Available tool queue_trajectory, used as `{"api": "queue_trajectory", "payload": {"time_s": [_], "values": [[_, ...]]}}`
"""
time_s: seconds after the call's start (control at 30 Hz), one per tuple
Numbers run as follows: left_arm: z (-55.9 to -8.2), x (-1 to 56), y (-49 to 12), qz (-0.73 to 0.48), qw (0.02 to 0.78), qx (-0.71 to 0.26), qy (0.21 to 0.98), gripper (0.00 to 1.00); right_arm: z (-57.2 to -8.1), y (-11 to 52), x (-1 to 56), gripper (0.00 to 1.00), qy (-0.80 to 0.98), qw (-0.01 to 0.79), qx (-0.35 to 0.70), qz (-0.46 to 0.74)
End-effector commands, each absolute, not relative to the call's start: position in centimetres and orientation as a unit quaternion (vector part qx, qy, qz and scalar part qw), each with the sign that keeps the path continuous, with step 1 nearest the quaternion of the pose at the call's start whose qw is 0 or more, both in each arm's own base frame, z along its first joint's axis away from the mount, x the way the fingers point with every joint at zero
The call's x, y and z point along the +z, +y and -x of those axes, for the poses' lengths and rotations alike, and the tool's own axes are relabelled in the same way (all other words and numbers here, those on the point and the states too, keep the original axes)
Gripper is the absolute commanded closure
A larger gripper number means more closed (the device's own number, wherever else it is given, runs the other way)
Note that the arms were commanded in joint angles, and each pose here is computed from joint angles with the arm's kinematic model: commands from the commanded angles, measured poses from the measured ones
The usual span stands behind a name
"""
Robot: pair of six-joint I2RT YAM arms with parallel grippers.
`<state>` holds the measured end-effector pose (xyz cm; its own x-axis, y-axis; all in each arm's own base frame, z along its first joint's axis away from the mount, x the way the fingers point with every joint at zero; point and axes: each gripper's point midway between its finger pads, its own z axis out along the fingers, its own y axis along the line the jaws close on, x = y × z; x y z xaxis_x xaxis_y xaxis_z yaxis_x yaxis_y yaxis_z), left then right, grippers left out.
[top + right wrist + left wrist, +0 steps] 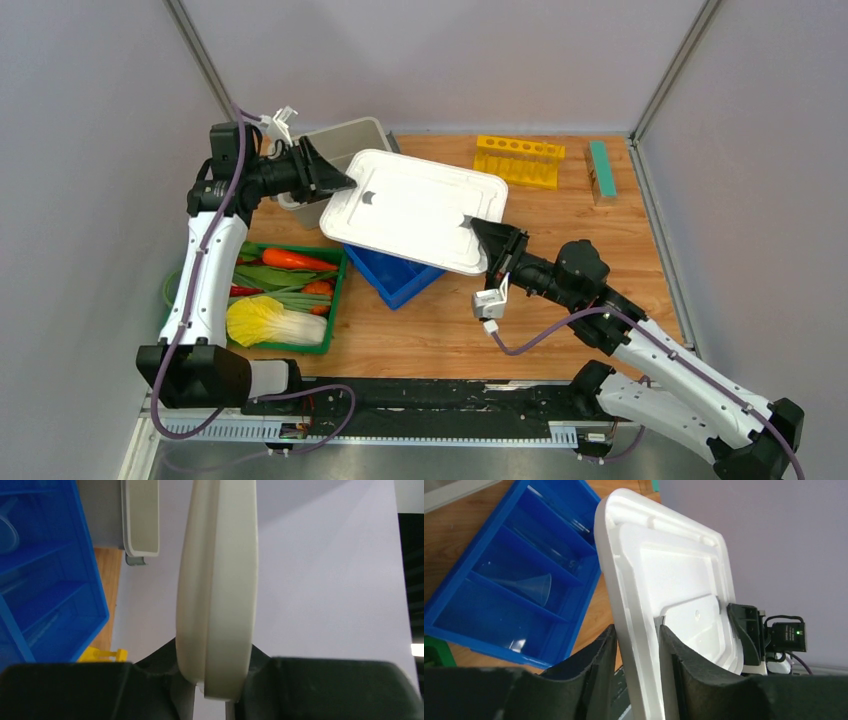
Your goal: Organize the chemistry lab equipment
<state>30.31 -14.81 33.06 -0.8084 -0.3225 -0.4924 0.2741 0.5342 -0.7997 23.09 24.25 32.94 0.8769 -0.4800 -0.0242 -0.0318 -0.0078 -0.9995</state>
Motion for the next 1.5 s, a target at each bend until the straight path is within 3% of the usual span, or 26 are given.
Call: {"api": "queue_trajectory", "payload": {"time_s": [0.0, 0.13, 0.23, 0.33, 0.43, 0.5, 0.6, 0.77, 0.87, 1.17, 1.27, 1.47], "values": [[-30.9, 39.8, -16.0, -0.061, 0.39, -0.51, 0.765, 0.52, -21.0, 24.8, 36.0, 1.0, 0.201, 0.727, -0.089, 0.65], [-33.8, 43.9, -14.3, -0.059, 0.481, -0.483, 0.73, 0.42, -19.9, 25.3, 35.6, 1.0, 0.226, 0.734, -0.033, 0.639], [-35.7, 47.0, -12.5, -0.04, 0.543, -0.477, 0.69, 0.41, -19.0, 25.9, 36.5, 1.0, 0.25, 0.755, 0.035, 0.605], [-37.3, 49.0, -10.5, -0.023, 0.581, -0.472, 0.663, 0.41, -18.9, 26.0, 38.9, 1.0, 0.299, 0.78, 0.113, 0.538], [-38.6, 49.9, -8.5, -0.034, 0.615, -0.454, 0.644, 0.46, -20.8, 24.8, 43.7, 1.0, 0.408, 0.798, 0.2, 0.396], [-38.8, 49.9, -7.2, -0.045, 0.644, -0.437, 0.626, 0.52, -23.2, 24.5, 45.0, 1.0, 0.492, 0.775, 0.227, 0.326], [-37.9, 50.0, -6.3, -0.086, 0.687, -0.406, 0.596, 0.52, -26.1, 24.7, 46.4, 1.0, 0.576, 0.726, 0.278, 0.252], [-37.1, 47.6, -6.5, -0.129, 0.637, -0.369, 0.664, 0.46, -31.3, 25.0, 48.4, 1.0, 0.625, 0.622, 0.439, 0.173], [-37.7, 46.5, -6.1, -0.129, 0.641, -0.356, 0.668, 0.41, -32.5, 26.9, 49.1, 1.0, 0.627, 0.535, 0.531, 0.195], [-39.2, 44.7, -6.2, -0.136, 0.576, -0.419, 0.688, 0.31, -34.5, 30.0, 46.3, 1.0, 0.608, 0.372, 0.642, 0.282], [-39.0, 43.9, -7.0, -0.138, 0.518, -0.481, 0.693, 0.28, -34.8, 30.2, 46.4, 1.0, 0.588, 0.355, 0.662, 0.301], [-39.6, 42.4, -4.7, -0.085, 0.51, -0.483, 0.706, 0.27, -35.8, 30.6, 46.0, 1.0, 0.576, 0.308, 0.685, 0.322]]}}
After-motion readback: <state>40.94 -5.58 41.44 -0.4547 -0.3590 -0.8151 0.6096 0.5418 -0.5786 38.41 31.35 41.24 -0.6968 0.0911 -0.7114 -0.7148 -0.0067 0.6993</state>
